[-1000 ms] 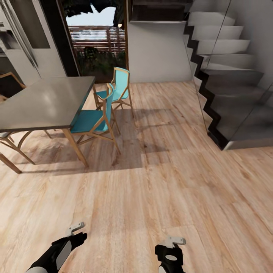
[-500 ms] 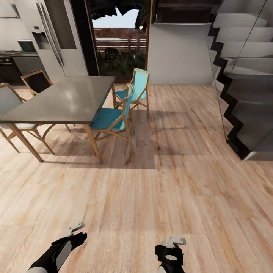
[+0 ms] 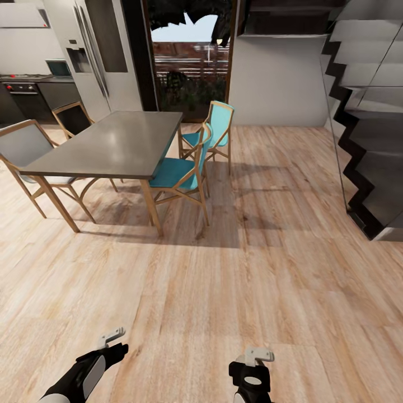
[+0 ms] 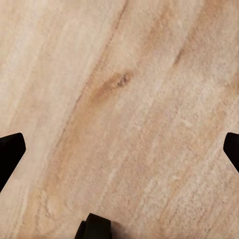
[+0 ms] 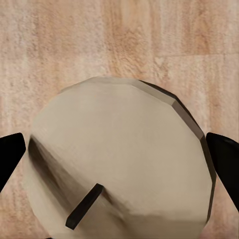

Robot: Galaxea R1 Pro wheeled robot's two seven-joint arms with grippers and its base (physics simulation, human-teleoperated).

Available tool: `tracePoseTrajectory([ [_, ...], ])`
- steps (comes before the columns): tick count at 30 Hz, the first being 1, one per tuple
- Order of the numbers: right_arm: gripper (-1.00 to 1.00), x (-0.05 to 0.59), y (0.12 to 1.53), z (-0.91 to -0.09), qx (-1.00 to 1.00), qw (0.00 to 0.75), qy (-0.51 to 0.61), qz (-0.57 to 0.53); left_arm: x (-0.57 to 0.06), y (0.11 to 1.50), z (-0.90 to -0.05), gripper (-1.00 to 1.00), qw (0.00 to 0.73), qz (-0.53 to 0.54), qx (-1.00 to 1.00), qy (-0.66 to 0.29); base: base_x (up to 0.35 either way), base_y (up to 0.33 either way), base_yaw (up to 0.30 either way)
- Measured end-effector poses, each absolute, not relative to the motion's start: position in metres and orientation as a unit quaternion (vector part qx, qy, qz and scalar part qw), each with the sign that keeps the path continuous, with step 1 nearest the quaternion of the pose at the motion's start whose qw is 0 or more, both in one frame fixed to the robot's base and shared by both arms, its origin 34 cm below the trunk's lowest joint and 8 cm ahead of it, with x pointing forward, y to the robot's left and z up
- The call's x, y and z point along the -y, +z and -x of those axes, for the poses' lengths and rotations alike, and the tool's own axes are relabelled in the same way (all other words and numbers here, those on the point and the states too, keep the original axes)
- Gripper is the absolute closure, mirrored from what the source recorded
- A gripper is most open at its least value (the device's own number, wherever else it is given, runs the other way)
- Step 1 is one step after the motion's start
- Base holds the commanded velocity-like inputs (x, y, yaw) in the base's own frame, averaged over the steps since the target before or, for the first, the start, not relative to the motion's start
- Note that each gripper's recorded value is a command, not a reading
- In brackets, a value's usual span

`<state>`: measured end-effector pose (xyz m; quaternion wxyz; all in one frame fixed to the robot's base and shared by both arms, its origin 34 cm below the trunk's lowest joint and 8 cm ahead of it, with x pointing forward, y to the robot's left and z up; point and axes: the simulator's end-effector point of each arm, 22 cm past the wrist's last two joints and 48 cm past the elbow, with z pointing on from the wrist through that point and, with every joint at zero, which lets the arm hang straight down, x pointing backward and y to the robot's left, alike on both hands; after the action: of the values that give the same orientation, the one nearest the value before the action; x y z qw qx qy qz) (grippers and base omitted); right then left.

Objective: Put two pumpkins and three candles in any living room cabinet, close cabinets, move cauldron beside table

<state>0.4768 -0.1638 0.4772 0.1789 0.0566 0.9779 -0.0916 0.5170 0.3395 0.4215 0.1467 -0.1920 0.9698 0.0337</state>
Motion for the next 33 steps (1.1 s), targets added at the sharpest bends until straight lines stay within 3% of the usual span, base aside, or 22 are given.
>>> tracePoseTrajectory([
  [14, 1.00, 0.1623, 0.4794, -0.4788, -0.978, 0.182, -0.090, -0.057, -0.3394, 0.4238, -0.5192, -1.00, 0.150, 0.192, -0.969, 0.033, -0.126, 0.001, 0.234],
  [33, 1.00, 0.1618, 0.4806, -0.4794, -0.977, 0.183, -0.090, -0.056, -0.3395, 0.4253, -0.5205, -1.00, 0.152, 0.192, -0.969, 0.033, -0.006, 0.000, 0.286],
])
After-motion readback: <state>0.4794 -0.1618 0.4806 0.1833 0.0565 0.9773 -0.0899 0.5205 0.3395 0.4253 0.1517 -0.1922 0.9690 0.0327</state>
